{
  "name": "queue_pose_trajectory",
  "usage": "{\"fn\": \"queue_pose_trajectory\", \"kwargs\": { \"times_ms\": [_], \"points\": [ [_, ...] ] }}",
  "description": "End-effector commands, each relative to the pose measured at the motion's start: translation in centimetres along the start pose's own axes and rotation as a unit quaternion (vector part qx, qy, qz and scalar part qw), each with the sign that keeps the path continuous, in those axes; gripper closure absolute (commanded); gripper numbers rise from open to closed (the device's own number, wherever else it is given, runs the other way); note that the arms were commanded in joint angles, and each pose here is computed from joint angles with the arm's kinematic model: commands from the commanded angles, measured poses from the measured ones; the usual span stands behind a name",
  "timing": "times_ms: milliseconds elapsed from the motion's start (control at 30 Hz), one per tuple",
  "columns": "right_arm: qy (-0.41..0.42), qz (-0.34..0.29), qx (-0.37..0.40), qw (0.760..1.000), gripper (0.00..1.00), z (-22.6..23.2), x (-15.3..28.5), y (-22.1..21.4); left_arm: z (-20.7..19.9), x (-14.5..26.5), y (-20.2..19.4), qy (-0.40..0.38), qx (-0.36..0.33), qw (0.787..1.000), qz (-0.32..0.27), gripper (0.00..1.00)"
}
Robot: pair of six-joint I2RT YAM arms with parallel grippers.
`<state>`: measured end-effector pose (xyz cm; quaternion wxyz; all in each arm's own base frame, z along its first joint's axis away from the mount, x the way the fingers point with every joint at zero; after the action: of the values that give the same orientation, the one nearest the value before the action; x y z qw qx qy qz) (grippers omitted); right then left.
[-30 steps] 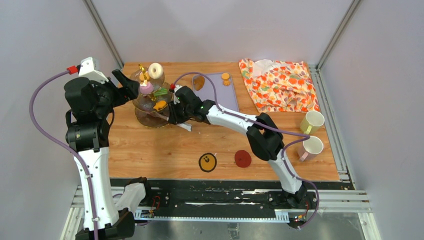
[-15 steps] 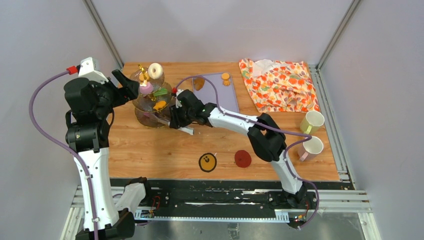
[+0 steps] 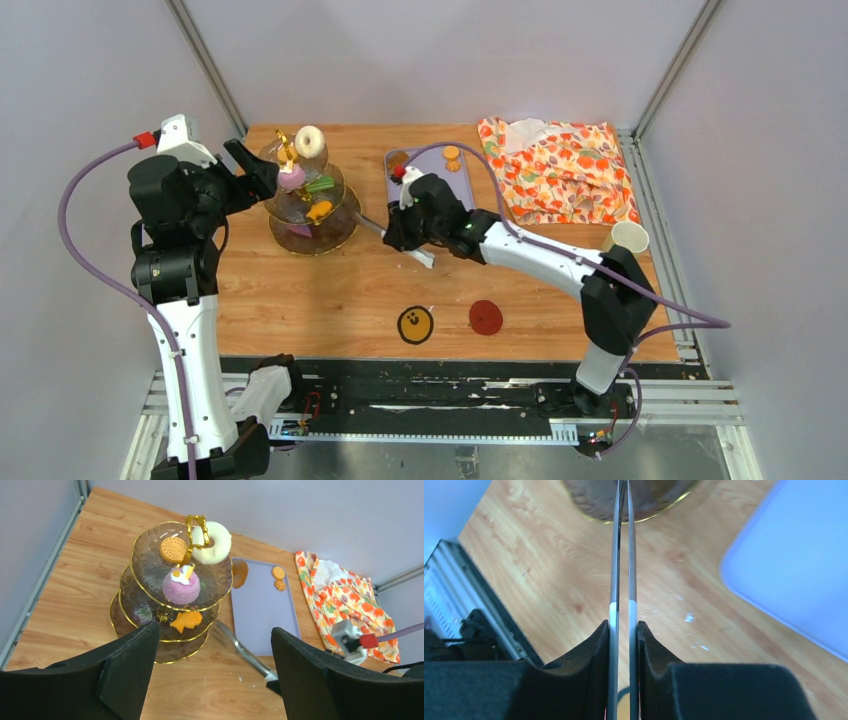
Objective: Serve the afternoon tea
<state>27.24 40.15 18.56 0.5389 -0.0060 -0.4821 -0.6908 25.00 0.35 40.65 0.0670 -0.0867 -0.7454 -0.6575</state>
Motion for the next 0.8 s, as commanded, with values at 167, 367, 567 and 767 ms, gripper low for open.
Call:
{"fn": "queue_pose_trajectory", "kwargs": {
  "times_ms": [167,367,567,767],
  "points": [
    [-0.127,-0.085,-0.012,0.988,0.99,-9.6,4.5,5.2,-0.3,0.2,0.2,-0.006,-0.004,1.0,-0.006,0.14],
    [-0.234,-0.068,-0.001,0.97,0.99,-15.1,5.6,5.6,-0.2,0.3,0.2,-0.004,-0.006,1.0,-0.006,0.14],
    [-0.307,-0.043,0.017,0.951,0.83,-19.0,5.6,5.1,-0.2,0.1,0.0,-0.005,-0.004,1.0,-0.003,0.14],
    [-0.329,-0.033,0.019,0.944,0.73,-20.7,4.8,5.2,-0.2,0.2,0.2,-0.004,-0.006,1.0,-0.006,0.14]
  ]
}}
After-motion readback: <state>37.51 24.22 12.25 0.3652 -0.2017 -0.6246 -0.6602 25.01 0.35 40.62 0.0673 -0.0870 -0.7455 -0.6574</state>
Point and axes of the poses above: each gripper's point midway between its finger pads, its own x axis back along the fingers, its own z axis along the line the jaws close on, y = z × x, the point moved 3 cm from there along x, back along the fingers, and after that the axes turned 14 degrees about -x, right-handed, at the moved point
